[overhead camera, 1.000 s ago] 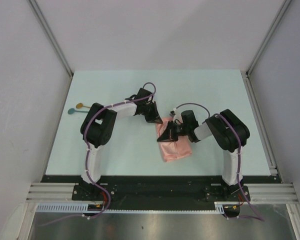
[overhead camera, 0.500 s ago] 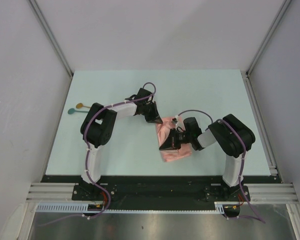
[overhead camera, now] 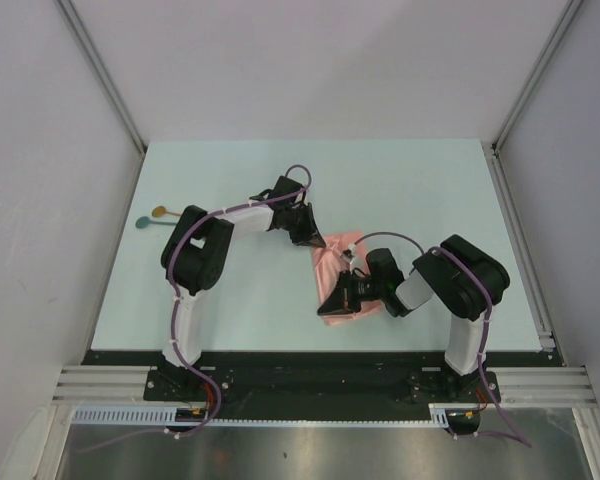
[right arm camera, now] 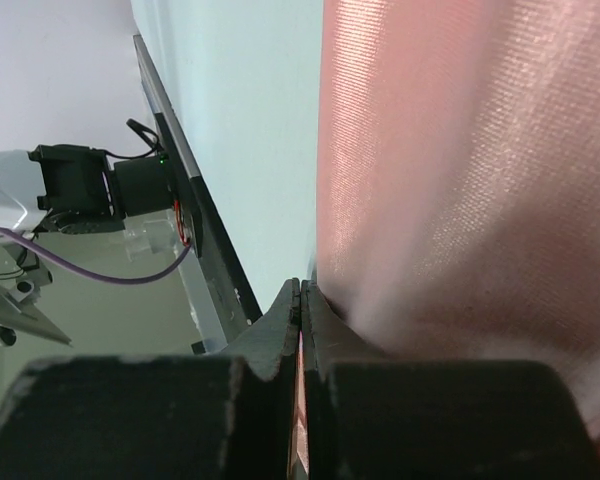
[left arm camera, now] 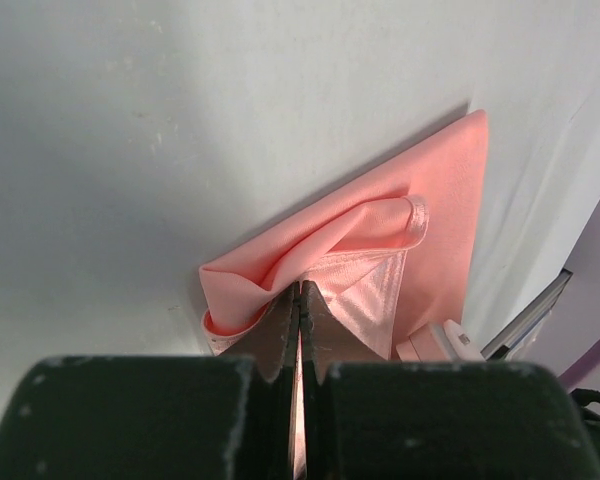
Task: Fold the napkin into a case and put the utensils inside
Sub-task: Smooth out the 2/3-rectangle-folded napkin at the center of the board, then pick up the 2/3-rectangle-folded napkin at the center of the board, then stuff the top corner of the smaller-rectangle-folded napkin into the folded napkin.
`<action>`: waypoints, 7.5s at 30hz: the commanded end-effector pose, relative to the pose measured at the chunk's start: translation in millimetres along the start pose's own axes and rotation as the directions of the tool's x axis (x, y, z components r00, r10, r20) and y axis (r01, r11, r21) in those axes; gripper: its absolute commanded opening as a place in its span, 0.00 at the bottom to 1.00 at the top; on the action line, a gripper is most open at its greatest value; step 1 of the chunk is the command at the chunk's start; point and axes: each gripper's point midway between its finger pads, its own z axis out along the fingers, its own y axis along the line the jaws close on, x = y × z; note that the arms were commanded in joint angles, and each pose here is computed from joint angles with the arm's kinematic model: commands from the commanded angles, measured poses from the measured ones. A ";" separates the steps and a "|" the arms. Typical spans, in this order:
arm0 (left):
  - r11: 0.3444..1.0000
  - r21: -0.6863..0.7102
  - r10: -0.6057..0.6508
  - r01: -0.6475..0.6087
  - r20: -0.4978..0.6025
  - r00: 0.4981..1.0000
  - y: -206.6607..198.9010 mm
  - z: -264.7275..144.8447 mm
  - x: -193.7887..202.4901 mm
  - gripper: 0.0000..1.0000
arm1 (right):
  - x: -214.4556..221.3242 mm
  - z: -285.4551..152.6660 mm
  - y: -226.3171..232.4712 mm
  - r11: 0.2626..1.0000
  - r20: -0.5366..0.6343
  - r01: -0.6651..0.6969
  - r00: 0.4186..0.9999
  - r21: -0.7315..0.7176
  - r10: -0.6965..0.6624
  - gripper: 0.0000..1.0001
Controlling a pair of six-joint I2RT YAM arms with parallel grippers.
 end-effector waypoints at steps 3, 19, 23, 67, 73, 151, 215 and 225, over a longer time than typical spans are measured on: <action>0.991 -0.126 -0.034 0.033 -0.007 0.999 41.3 15.7 6.6 0.00 | 27.1 -1.7 0.9 1.000 -0.036 -0.003 0.999 -0.006 0.003 0.00; 0.993 -0.114 0.008 -0.007 0.009 1.000 25.2 0.7 -3.4 0.00 | -5.0 -31.6 39.8 0.989 0.001 0.143 0.990 0.047 -0.143 0.00; 0.997 -0.071 0.031 -0.029 0.033 0.999 5.0 -13.2 -9.5 0.10 | -32.6 -79.6 38.7 0.959 0.097 0.123 0.984 0.254 -0.151 0.13; 0.960 -0.162 0.212 -0.226 -0.102 0.972 -118.3 -7.2 82.2 0.68 | -61.6 -124.7 -20.3 0.932 0.294 0.039 0.943 0.361 -0.153 0.09; 0.925 -0.114 0.375 -0.362 0.139 0.916 -109.3 -55.3 74.3 0.65 | -57.1 -119.9 -19.4 0.942 0.314 -0.042 0.947 0.334 -0.069 0.03; 0.553 -0.378 0.830 -0.743 0.168 0.532 -98.4 -42.0 158.6 0.04 | -103.4 -135.2 -15.1 0.929 0.486 -0.295 0.860 0.224 0.156 0.91; 0.937 -0.051 0.345 -0.345 0.292 0.892 -74.0 -73.7 38.4 0.06 | -167.5 -65.3 -41.8 0.962 0.407 -0.107 0.913 0.252 -0.005 0.00; 0.962 -0.141 0.267 -0.234 0.310 0.913 -23.7 -37.5 -9.5 0.02 | -166.4 -65.9 -31.8 0.948 0.384 -0.085 0.922 0.308 -0.042 0.00</action>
